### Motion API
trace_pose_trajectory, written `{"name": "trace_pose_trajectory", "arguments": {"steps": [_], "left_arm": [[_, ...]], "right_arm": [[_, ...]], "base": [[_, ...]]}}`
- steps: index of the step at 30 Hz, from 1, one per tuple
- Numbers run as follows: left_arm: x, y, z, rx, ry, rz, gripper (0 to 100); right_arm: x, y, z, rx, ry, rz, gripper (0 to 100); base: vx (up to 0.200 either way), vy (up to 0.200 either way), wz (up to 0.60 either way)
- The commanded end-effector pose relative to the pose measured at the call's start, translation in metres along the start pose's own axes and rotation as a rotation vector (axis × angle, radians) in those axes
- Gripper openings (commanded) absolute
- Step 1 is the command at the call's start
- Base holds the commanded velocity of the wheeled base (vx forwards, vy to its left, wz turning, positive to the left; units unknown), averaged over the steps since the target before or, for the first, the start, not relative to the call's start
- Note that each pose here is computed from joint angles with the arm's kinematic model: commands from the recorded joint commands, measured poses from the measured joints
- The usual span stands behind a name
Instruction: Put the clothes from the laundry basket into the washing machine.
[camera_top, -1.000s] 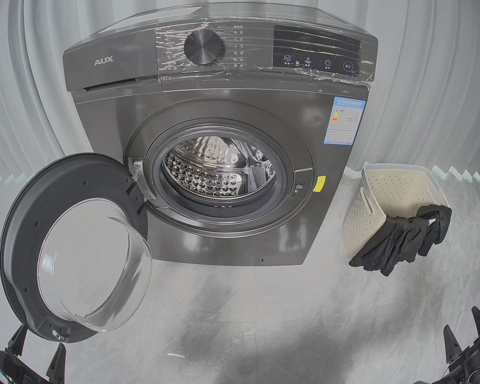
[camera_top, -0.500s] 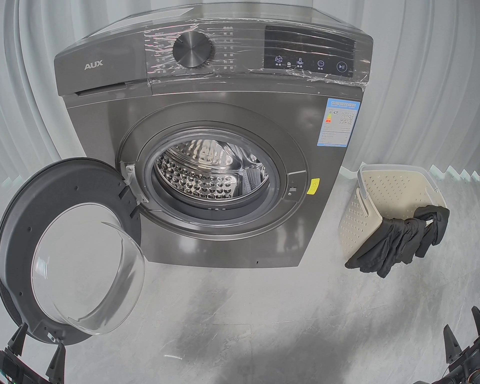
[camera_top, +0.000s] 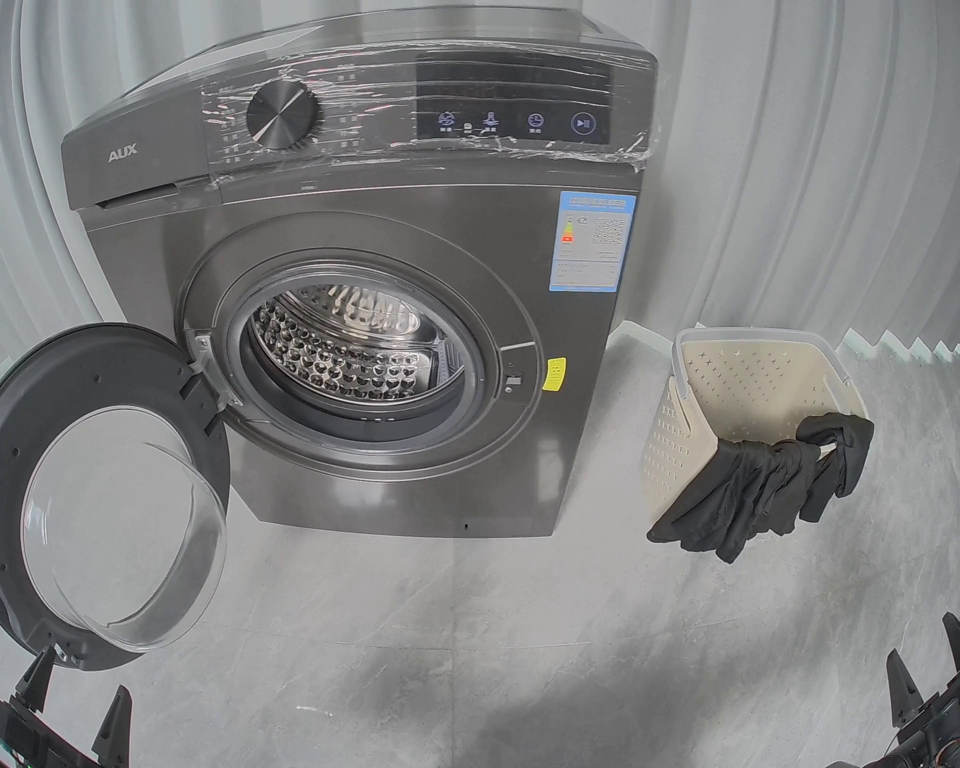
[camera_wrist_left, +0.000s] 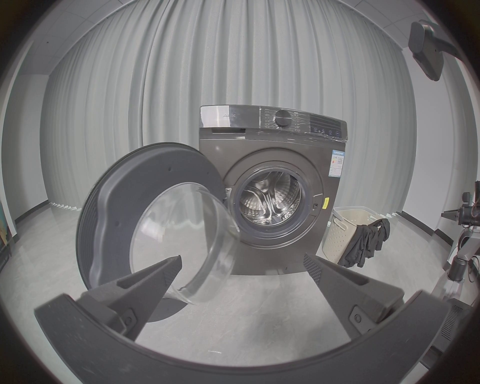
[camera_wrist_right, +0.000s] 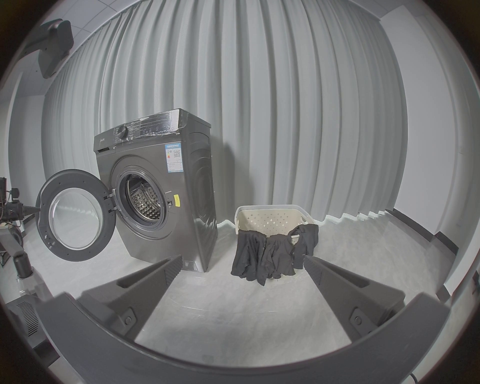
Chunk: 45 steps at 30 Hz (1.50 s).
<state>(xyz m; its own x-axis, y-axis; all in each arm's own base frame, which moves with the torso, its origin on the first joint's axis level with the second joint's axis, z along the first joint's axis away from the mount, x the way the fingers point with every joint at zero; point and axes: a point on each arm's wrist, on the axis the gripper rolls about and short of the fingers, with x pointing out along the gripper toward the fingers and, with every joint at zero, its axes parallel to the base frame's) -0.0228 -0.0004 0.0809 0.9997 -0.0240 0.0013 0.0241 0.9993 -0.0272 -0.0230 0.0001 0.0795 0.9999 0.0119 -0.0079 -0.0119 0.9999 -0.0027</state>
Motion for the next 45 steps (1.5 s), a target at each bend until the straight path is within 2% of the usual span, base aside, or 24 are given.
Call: {"name": "trace_pose_trajectory", "arguments": {"steps": [1, 14, 45], "left_arm": [[-0.0002, 0.0001, -0.0048, 0.0, -0.002, 0.001, 100], [-0.0002, 0.0001, -0.0048, 0.0, -0.002, 0.001, 100], [-0.0002, 0.0001, -0.0048, 0.0, -0.002, 0.001, 100]], "right_arm": [[0.0, 0.0, -0.0043, 0.0, 0.0, 0.002, 100], [0.0, 0.0, -0.0043, 0.0, 0.0, 0.002, 100], [0.0, 0.0, -0.0043, 0.0, 0.0, 0.002, 100]], "base": [[0.0, 0.0, 0.0], [0.0, 0.0, 0.0], [0.0, -0.2, 0.0]]}}
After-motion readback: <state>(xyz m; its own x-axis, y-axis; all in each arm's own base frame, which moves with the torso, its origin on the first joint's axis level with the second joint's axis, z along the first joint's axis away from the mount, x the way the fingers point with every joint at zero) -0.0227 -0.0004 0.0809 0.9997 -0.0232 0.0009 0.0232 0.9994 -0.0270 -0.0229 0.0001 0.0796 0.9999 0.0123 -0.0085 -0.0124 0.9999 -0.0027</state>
